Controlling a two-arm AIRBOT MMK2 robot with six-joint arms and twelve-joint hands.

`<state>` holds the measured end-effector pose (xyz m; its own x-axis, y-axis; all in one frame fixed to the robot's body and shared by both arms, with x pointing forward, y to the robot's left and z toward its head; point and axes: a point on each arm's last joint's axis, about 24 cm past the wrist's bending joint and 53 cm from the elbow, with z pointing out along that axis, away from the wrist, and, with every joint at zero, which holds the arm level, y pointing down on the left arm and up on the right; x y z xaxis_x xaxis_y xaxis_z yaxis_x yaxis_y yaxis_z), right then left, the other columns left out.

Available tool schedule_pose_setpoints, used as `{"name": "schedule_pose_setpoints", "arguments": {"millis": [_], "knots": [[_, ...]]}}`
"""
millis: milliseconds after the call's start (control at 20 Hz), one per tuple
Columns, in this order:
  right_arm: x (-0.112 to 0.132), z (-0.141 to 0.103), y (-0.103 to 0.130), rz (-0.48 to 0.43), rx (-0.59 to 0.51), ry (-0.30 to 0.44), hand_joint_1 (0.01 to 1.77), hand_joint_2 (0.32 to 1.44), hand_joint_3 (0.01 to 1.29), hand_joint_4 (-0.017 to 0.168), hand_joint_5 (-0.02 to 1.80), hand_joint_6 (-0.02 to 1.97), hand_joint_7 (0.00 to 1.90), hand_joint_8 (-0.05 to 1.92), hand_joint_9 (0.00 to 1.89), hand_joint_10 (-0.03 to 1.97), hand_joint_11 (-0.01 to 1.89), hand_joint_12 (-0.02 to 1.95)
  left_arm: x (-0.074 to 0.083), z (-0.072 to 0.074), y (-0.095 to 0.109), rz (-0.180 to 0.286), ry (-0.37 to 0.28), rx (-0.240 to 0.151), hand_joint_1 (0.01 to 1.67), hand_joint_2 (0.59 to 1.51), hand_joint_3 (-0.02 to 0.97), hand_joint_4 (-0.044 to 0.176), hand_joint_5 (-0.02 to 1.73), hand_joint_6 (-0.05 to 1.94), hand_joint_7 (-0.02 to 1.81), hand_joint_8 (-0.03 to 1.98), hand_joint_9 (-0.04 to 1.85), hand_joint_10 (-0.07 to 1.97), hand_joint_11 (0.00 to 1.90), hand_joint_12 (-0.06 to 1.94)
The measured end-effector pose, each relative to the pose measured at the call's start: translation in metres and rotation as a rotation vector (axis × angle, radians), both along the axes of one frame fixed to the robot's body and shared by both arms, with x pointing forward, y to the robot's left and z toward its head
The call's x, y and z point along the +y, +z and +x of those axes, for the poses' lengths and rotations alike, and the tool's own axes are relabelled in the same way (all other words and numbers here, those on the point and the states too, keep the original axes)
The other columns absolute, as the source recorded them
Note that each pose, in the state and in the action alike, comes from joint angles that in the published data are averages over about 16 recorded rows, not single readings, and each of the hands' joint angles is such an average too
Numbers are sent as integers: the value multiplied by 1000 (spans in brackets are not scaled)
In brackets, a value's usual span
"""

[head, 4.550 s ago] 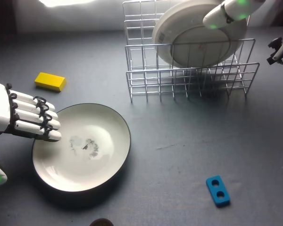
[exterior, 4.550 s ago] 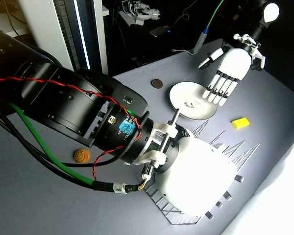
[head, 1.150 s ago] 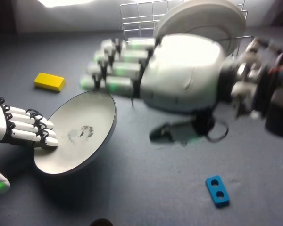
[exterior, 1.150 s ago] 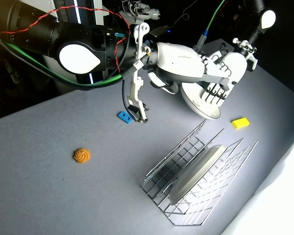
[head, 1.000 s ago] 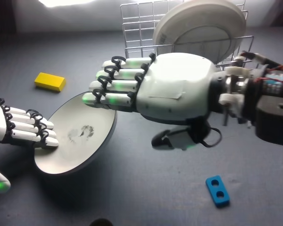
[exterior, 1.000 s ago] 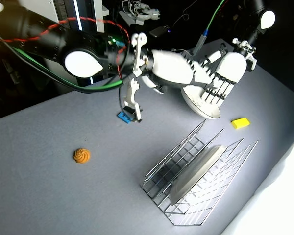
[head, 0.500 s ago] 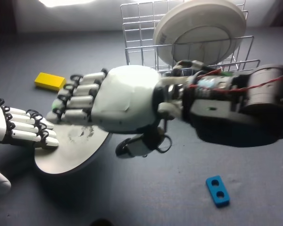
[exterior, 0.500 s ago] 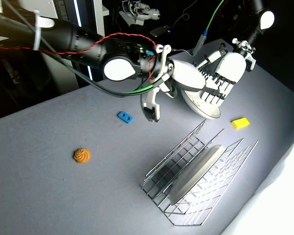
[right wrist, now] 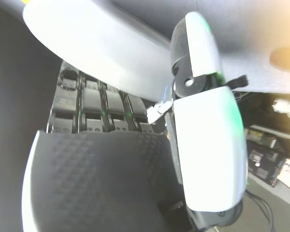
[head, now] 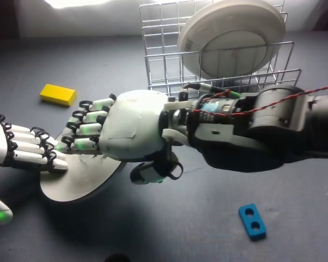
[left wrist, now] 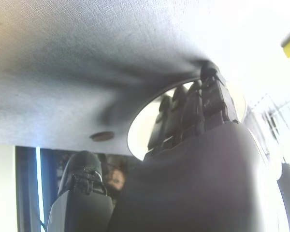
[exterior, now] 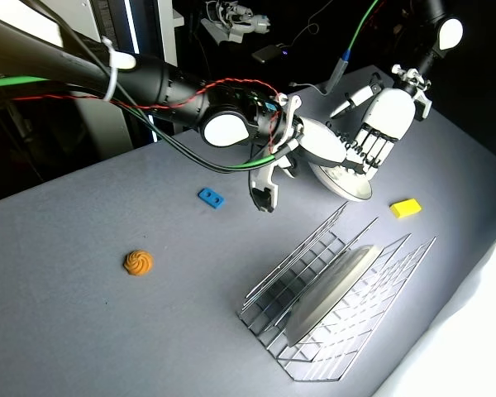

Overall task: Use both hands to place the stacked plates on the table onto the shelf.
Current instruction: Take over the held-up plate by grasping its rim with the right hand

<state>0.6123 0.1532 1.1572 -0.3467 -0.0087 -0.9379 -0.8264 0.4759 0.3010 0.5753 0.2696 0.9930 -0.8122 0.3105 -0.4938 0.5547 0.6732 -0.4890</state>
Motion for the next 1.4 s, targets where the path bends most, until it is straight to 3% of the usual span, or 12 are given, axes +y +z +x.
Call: {"name": "schedule_pose_setpoints", "arguments": {"millis": [400, 700, 1050, 1400], "knots": [[13, 11, -7, -1, -6, -9, 1059, 1113, 16, 1, 44, 36, 20, 16, 26, 19, 15, 247, 0, 0, 0, 1, -1, 0, 14, 1172, 14, -7, 5, 5, 8, -9, -27, -49, 16, 16], [20, 9, -6, 8, -8, -1, 1048, 1112, 16, 1, 170, 37, 145, 17, 126, 38, 16, 590, 0, 0, 0, 1, -2, 1, 14, 1174, 13, -7, 6, 1, 8, -9, -26, -49, 16, 16], [22, 7, 0, 28, -20, 4, 1069, 1100, 16, -3, 468, 94, 482, 38, 458, 92, 166, 1039, 0, -1, 0, 2, -2, 1, 14, 1170, 13, -7, 4, -7, 8, -9, -26, -49, 16, 9], [19, 4, 14, 57, -39, 10, 1116, 1050, 16, -6, 760, 235, 811, 310, 905, 117, 499, 1158, -4, 2, 4, -5, -14, -12, 14, 1167, 13, -5, -2, -15, 8, -8, -21, -49, 15, 5]]}}
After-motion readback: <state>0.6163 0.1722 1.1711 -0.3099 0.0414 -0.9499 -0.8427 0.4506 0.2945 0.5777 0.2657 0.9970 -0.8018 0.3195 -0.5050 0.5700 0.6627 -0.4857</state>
